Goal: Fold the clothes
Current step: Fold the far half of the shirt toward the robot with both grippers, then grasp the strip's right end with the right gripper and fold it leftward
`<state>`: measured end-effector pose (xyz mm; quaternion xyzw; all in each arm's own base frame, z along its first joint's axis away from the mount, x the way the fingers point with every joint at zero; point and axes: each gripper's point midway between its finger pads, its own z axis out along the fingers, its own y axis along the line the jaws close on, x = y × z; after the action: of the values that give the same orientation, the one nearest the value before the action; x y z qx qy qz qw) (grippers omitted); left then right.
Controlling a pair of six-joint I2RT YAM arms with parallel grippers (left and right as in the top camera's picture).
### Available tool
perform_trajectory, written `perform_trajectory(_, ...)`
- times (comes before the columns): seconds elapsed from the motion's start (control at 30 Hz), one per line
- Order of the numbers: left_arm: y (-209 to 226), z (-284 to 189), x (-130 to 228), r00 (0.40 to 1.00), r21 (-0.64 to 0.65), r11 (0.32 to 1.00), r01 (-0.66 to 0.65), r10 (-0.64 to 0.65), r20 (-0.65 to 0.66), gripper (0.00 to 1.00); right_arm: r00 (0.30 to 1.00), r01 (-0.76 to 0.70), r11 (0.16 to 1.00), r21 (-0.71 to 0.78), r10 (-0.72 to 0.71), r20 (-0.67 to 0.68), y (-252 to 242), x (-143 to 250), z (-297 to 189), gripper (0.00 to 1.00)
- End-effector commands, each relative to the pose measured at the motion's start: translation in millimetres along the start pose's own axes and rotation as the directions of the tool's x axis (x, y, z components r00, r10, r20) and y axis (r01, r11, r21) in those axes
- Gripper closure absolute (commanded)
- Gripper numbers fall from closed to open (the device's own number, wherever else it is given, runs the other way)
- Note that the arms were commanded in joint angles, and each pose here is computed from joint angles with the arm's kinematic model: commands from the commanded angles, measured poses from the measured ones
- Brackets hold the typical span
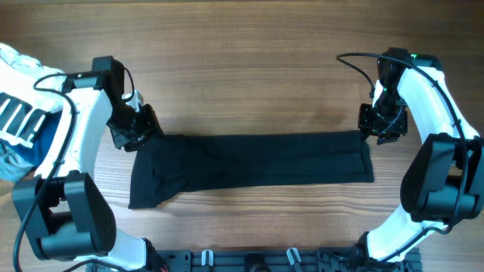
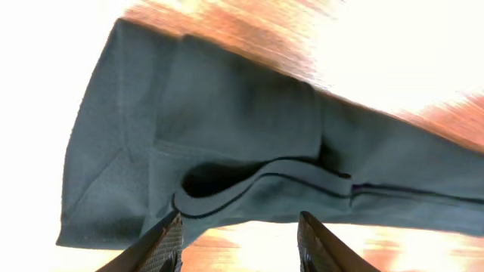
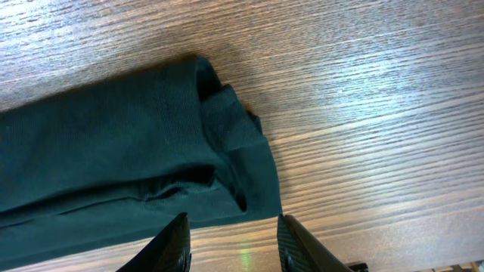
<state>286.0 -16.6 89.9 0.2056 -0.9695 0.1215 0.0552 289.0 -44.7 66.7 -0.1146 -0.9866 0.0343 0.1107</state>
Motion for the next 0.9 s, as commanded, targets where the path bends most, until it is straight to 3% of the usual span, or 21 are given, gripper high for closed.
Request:
perform_trajectory(0.0,12,17,11,0.998,-0.033,0.998,0.045,-0.046,-0.035,0.52,1.000,0.014,1.000,-0.020,-0.014,0.015,1,0,-2,0.62)
perform_trajectory(0.1,9,34,21,0.996,0.018,0.998,0.053,-0.051,-0.074,0.56,1.000,0.014,1.000,-0.021,-0.013,0.021,1,-2,-2,0.62)
perform_trajectory(0.17,13,44,28,0.994,0.018,0.998,0.059,-0.057,-0.098,0.65,1.000,0.014,1.000,-0.021,-0.014,0.021,1,-2,-2,0.62)
perform_trajectory(0.27,18,49,40,0.988,0.002,0.997,0.071,-0.070,-0.138,0.96,1.000,0.015,1.000,-0.020,-0.014,0.021,1,-2,-2,0.62)
perform_trajectory(0.43,25,25,46,0.990,0.002,0.995,0.100,-0.100,-0.104,0.96,1.000,0.013,1.000,0.006,-0.013,0.011,-3,1,-2,0.61)
perform_trajectory(0.53,57,19,43,0.982,-0.164,0.970,0.178,-0.186,-0.036,0.96,1.000,0.012,1.000,0.009,-0.012,0.004,-4,2,-2,0.59)
perform_trajectory(0.7,62,25,53,0.976,-0.192,0.962,0.192,-0.208,-0.063,0.96,1.000,0.012,1.000,0.009,-0.012,-0.002,-4,4,-2,0.57)
perform_trajectory(0.73,63,25,55,0.975,-0.197,0.961,0.192,-0.209,-0.072,0.93,1.000,0.012,1.000,0.008,-0.012,0.002,-4,3,-2,0.57)
perform_trajectory(0.8,63,25,55,0.976,-0.195,0.962,0.192,-0.208,-0.069,0.52,1.000,0.004,1.000,0.007,-0.004,0.013,-4,0,-2,0.54)
perform_trajectory(0.87,62,25,54,0.976,-0.192,0.962,0.191,-0.208,-0.069,0.48,1.000,-0.003,1.000,0.004,0.003,0.012,-7,0,-2,0.53)
